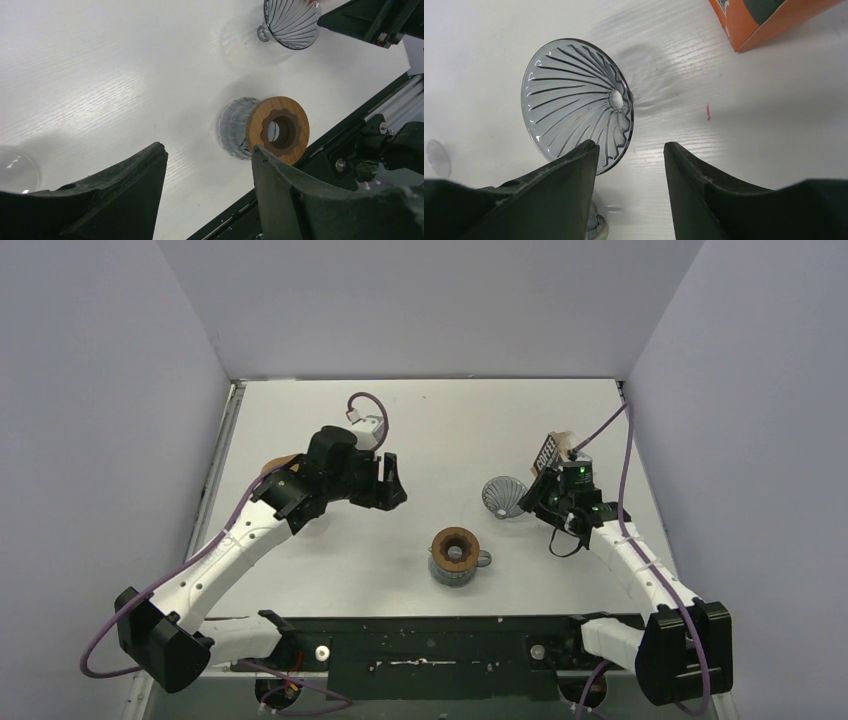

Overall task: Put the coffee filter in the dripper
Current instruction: Pick up the coffee dripper from the center of the board.

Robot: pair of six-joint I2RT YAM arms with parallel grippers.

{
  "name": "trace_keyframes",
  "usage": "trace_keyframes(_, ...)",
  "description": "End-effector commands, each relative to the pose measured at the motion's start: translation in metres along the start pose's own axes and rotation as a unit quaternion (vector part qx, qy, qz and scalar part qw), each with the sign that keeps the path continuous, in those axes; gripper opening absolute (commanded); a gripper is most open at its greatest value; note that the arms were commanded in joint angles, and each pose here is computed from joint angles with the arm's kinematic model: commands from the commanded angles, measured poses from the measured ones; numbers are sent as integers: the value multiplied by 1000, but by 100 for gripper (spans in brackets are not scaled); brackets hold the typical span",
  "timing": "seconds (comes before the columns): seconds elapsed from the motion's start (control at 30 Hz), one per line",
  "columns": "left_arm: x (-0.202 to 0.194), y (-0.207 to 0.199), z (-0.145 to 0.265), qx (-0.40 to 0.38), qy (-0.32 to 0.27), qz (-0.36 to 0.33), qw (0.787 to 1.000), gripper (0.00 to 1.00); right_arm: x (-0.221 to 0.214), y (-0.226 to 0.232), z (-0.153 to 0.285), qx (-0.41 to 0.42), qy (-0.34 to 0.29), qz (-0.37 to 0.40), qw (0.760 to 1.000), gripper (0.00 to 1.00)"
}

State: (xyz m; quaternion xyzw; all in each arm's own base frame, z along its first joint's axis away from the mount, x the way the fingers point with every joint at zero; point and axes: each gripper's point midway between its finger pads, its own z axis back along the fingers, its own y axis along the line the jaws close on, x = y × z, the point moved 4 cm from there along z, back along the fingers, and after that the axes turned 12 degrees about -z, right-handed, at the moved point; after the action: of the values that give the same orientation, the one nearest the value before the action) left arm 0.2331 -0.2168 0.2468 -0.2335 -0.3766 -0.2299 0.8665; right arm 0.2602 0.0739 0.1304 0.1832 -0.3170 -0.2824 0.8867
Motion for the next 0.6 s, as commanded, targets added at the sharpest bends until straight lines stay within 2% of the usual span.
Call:
trace_keyframes(0.0, 26, 5, 22, 10, -50, -23, 998, 60, 6, 6, -10, 34, -3, -51, 998, 51)
trace_keyframes(0.27, 26, 18, 32, 38, -68, -13, 997, 61, 9, 4, -17, 41, -12, -90, 995, 45)
trace_keyframes(0.57, 12, 21, 24, 32, -45, -8, 998, 59, 7, 4, -25, 49, -10, -111, 993, 38)
